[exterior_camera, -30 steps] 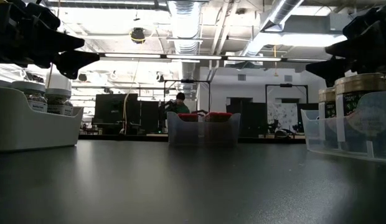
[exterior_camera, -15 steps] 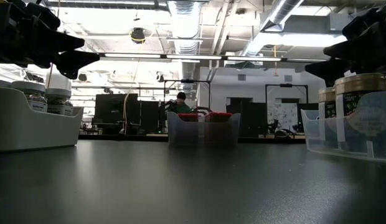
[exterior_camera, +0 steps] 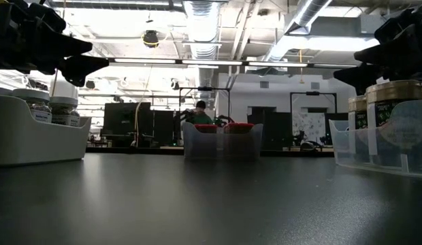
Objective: Sort spices by type
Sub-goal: Return to Home Position
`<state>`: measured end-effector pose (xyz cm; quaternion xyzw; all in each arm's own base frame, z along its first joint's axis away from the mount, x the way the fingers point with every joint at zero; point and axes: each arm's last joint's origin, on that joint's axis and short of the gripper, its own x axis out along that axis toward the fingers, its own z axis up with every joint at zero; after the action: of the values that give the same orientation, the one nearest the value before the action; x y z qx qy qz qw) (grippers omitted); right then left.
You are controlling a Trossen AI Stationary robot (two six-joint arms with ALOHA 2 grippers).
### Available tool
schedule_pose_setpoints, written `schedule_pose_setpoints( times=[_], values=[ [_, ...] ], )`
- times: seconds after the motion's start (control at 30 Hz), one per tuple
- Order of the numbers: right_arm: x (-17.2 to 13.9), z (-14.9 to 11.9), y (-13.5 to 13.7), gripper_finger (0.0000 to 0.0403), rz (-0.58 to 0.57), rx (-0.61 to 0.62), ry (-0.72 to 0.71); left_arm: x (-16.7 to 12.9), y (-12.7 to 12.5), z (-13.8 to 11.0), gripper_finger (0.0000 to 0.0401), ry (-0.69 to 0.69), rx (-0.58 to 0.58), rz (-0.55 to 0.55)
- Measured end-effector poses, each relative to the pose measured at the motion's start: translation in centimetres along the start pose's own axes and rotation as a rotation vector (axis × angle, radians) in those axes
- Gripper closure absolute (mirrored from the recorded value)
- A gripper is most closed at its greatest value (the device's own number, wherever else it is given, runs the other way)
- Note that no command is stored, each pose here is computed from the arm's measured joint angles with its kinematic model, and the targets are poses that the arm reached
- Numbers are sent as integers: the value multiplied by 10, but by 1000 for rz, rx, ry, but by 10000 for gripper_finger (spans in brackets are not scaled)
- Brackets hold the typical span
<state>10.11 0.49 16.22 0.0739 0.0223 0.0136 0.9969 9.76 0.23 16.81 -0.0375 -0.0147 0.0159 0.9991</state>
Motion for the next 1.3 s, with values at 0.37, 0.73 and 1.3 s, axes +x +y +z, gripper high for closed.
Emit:
schedule_pose_setpoints(
  times=[0.37, 0.73, 1.3],
  values=[
    [0, 0, -1, 90, -9, 0, 0, 0, 0, 0, 154, 0, 0, 0],
    [3, -5, -1, 90, -17, -28, 55, 0, 0, 0, 154, 0, 0, 0],
    [6, -9, -2, 90, -24, -29, 111, 0, 0, 0, 154, 0, 0, 0]
  ],
)
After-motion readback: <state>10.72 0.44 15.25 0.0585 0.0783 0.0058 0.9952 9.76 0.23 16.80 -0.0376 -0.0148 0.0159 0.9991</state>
